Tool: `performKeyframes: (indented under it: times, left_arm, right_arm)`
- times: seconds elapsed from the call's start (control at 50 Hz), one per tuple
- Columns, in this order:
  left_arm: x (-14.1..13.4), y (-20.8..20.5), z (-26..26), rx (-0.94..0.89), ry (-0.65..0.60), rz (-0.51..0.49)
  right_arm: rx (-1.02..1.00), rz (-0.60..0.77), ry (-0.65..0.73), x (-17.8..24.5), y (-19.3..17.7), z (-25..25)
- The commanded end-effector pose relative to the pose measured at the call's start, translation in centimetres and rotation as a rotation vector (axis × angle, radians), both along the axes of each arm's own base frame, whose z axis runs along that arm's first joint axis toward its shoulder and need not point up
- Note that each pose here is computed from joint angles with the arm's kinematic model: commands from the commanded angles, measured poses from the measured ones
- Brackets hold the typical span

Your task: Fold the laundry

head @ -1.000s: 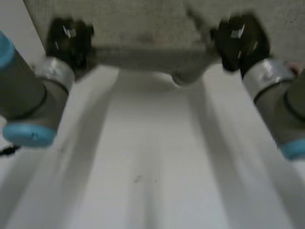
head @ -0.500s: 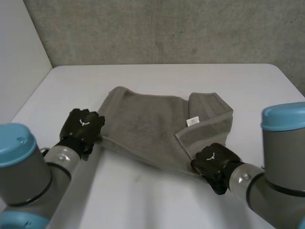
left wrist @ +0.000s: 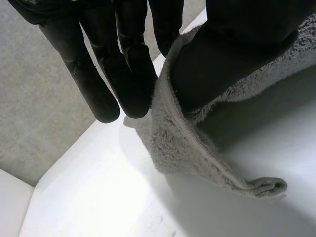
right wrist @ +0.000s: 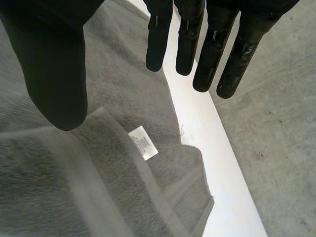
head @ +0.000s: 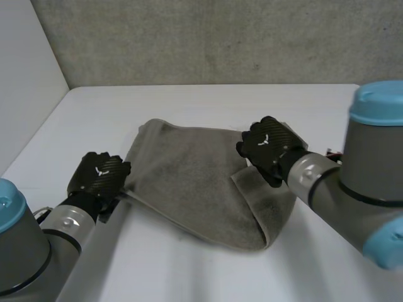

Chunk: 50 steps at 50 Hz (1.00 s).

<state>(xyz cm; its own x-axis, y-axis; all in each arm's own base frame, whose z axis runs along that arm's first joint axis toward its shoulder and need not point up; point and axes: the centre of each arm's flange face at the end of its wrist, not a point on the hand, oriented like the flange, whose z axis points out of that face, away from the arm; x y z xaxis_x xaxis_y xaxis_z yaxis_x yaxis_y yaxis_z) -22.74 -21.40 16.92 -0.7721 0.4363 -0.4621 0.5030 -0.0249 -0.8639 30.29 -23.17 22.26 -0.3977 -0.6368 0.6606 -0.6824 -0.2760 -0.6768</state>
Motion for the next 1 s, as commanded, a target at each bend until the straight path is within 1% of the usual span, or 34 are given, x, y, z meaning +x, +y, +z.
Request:
performKeyframes:
  times: [0.02,0.06,0.12,0.16,0.38,0.7,0.78,0.88,0.92,1.0]
  left_arm:
    - [0.5,-0.1,-0.2,0.007,-0.002,0.017]
    - [0.6,-0.2,-0.3,0.005,-0.001,0.022]
    - [0.7,-0.3,-0.5,-0.006,0.003,0.027]
    - [0.7,-0.4,-0.5,-0.015,0.006,0.027]
    - [0.6,-0.4,-0.5,-0.019,0.008,0.025]
    - [0.7,-0.4,-0.5,-0.019,0.008,0.027]
    - [0.7,-0.4,-0.5,-0.019,0.008,0.027]
    - [0.7,-0.4,-0.4,-0.021,0.008,0.027]
    - [0.7,-0.5,-0.4,-0.021,0.008,0.03]
    - [0.8,-0.5,-0.4,-0.022,0.008,0.031]
  right_arm:
    - [-0.023,0.08,0.093,2.0,-2.7,-3.6]
    - [-0.033,0.131,0.12,2.8,-3.5,-5.1]
    - [-0.027,0.152,0.131,3.1,-3.7,-5.9]
    - [-0.015,0.168,0.154,3.3,-3.9,-7.2]
    - [0.01,0.168,0.169,3.8,-4.8,-9.5]
    - [0.013,0.162,0.186,3.9,-5.2,-10.4]
    - [0.001,0.166,0.192,3.9,-5.2,-10.2]
    - [-0.026,0.151,0.165,3.9,-5.5,-8.7]
    - [-0.055,0.124,0.126,3.6,-5.9,-6.7]
    - [-0.054,0.082,0.081,3.2,-5.9,-5.2]
